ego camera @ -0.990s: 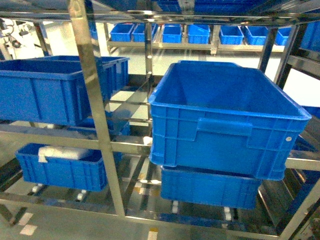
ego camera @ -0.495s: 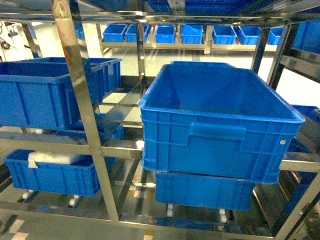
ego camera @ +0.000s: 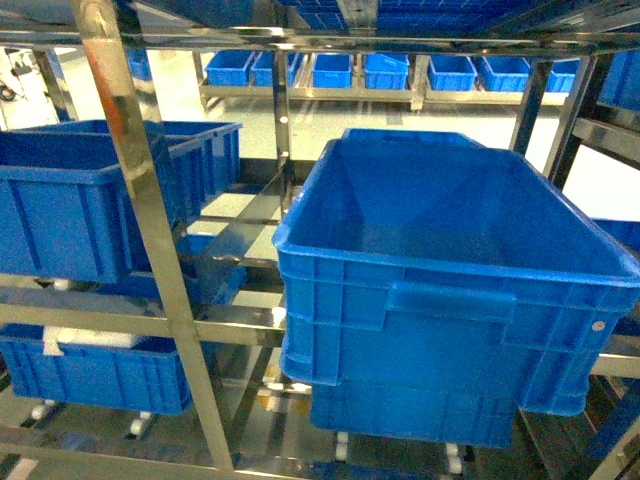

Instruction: Pick red block from blue box to shelf

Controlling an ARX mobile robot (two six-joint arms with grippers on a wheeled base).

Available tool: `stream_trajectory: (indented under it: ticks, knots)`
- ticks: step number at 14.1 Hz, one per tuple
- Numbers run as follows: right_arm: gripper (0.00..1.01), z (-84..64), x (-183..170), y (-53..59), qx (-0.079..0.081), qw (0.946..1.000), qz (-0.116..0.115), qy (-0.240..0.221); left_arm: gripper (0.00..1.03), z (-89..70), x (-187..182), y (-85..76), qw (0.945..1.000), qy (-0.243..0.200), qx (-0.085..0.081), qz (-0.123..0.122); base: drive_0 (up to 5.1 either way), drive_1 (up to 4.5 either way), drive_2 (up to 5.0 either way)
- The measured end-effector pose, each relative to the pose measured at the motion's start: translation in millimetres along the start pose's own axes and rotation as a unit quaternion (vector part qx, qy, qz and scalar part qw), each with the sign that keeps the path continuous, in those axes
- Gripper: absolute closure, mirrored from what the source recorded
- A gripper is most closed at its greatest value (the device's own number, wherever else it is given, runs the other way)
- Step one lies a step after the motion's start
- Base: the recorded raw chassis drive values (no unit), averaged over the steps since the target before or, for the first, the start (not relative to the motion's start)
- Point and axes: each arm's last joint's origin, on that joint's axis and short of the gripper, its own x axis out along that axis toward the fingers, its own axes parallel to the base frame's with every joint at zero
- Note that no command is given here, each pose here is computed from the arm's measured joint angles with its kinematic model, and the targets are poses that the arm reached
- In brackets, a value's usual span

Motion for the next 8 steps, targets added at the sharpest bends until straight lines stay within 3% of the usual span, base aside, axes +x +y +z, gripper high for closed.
stream_trajectory:
  ticks: [2,8]
  knots:
    - [0.74,0.0,0.0,0.0,0.0,1.0,0.0,0.0,0.05,0.0,0.0,0.0,1.0,0.0,0.0,0.0,0.1,2.2,-2.0]
    - [0.74,-0.7,0.3,0.1,0.0,1.0,0.0,0.002,0.05,0.0,0.0,0.0,1.0,0.0,0.0,0.0,0.0,0.0,0.0]
